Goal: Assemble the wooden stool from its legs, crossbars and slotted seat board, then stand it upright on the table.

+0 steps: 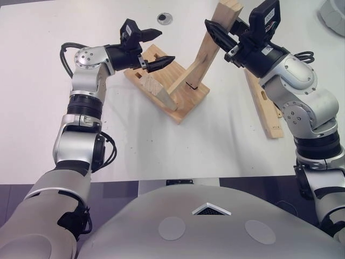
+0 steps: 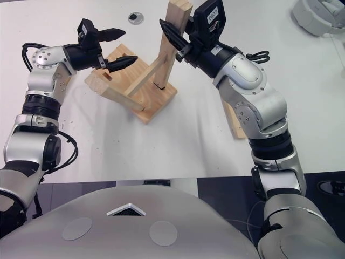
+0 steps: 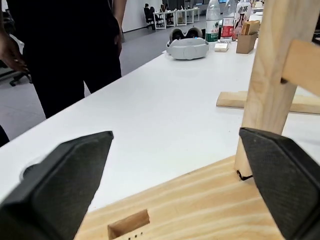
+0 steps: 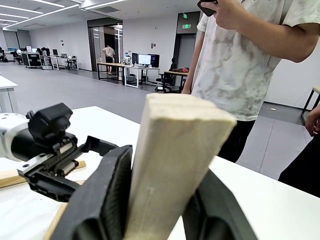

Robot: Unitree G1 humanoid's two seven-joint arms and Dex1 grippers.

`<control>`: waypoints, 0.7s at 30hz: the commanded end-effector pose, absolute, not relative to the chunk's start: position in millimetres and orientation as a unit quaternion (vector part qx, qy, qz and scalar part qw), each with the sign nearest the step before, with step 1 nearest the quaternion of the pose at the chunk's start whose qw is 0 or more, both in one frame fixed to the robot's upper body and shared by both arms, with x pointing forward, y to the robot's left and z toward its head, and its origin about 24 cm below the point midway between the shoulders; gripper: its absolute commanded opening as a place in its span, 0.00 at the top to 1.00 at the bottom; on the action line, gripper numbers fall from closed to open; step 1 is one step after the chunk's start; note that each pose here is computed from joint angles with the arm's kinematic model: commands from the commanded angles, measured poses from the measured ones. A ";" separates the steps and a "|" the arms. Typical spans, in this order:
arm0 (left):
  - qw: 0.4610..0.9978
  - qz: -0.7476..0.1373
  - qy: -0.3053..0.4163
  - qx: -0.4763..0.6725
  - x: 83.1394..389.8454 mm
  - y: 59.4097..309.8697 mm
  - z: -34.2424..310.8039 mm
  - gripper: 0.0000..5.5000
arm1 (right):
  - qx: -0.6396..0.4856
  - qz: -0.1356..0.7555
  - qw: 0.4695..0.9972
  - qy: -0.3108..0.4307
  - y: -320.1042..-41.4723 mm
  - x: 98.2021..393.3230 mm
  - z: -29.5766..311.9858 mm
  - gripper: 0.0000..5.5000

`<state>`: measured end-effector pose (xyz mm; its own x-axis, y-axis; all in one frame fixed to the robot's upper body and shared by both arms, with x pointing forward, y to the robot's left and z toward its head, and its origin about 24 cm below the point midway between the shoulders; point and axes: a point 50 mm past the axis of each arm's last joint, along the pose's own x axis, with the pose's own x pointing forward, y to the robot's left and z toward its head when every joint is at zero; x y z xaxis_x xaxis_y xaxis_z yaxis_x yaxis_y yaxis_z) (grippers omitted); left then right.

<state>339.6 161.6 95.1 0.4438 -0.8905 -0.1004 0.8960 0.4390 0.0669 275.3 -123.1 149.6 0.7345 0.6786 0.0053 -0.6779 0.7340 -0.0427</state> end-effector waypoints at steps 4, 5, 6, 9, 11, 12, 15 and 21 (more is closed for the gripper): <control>0.784 -0.621 -0.024 -0.003 334.1 110.6 134.2 0.15 | -0.156 0.291 0.905 0.269 -166.5 259.4 43.7 0.77; 0.778 -0.628 -0.014 -0.001 332.4 108.7 131.9 0.15 | -0.156 0.292 0.904 0.270 -166.2 259.8 43.6 0.77; 0.775 -0.632 -0.006 -0.001 331.6 108.4 130.1 0.15 | -0.156 0.293 0.904 0.270 -165.7 260.3 43.5 0.77; 0.769 -0.639 0.010 0.006 331.6 108.5 128.8 0.15 | -0.156 0.294 0.903 0.270 -165.2 259.7 42.7 0.77; 0.763 -0.645 0.024 0.024 332.4 106.8 126.5 0.15 | -0.157 0.295 0.903 0.270 -164.3 259.2 42.1 0.77; 0.761 -0.647 0.029 0.033 332.9 106.2 125.0 0.15 | -0.157 0.296 0.903 0.269 -163.5 259.4 42.0 0.77; 0.755 -0.653 0.043 0.048 332.8 103.1 121.6 0.15 | -0.164 0.298 0.902 0.267 -162.1 260.0 42.0 0.77; 0.755 -0.643 0.106 0.070 335.7 111.6 97.3 0.15 | -0.189 0.301 0.897 0.262 -162.9 259.9 43.0 0.77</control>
